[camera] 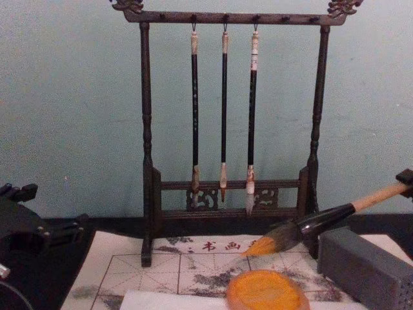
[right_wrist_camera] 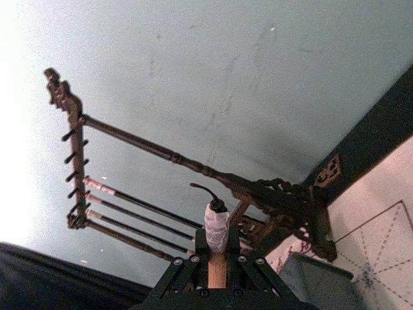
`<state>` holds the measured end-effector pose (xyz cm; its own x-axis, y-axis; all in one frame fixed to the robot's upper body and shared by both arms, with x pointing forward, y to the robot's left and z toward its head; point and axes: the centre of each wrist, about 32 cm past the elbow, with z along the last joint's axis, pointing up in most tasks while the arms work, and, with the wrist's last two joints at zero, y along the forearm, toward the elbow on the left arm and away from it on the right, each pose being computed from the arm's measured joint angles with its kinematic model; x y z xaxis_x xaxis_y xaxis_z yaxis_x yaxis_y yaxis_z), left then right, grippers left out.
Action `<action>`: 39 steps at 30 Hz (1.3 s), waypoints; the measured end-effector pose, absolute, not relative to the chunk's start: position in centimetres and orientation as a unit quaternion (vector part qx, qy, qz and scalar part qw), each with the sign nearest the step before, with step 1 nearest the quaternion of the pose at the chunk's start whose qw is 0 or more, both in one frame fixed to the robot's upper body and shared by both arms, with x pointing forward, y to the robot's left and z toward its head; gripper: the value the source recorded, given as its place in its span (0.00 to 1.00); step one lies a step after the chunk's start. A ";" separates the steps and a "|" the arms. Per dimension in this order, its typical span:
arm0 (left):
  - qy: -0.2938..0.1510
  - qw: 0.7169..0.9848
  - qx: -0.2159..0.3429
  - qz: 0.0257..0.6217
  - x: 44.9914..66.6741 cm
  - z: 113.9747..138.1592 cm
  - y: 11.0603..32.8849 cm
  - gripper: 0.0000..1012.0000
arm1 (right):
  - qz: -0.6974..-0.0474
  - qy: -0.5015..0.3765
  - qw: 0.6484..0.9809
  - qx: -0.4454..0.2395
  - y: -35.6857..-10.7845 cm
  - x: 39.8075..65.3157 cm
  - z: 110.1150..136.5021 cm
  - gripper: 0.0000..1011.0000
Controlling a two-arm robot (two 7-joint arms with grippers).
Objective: Pick up the brush from the inkstone, write on the paper, then place the brush back to its original position.
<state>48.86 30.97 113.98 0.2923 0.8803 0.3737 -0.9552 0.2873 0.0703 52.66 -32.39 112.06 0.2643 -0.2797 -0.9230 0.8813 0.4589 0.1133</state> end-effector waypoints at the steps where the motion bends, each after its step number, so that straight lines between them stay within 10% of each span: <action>1: -0.132 0.791 0.141 0.580 48.9 114.0 31.0 0.99 | -0.401 0.454 0.724 0.330 -32.4 52.6 112.1 0.17; 39: -0.132 0.791 0.141 0.580 48.9 114.0 31.0 0.99 | -0.376 0.433 0.776 0.261 -31.5 48.9 111.6 0.17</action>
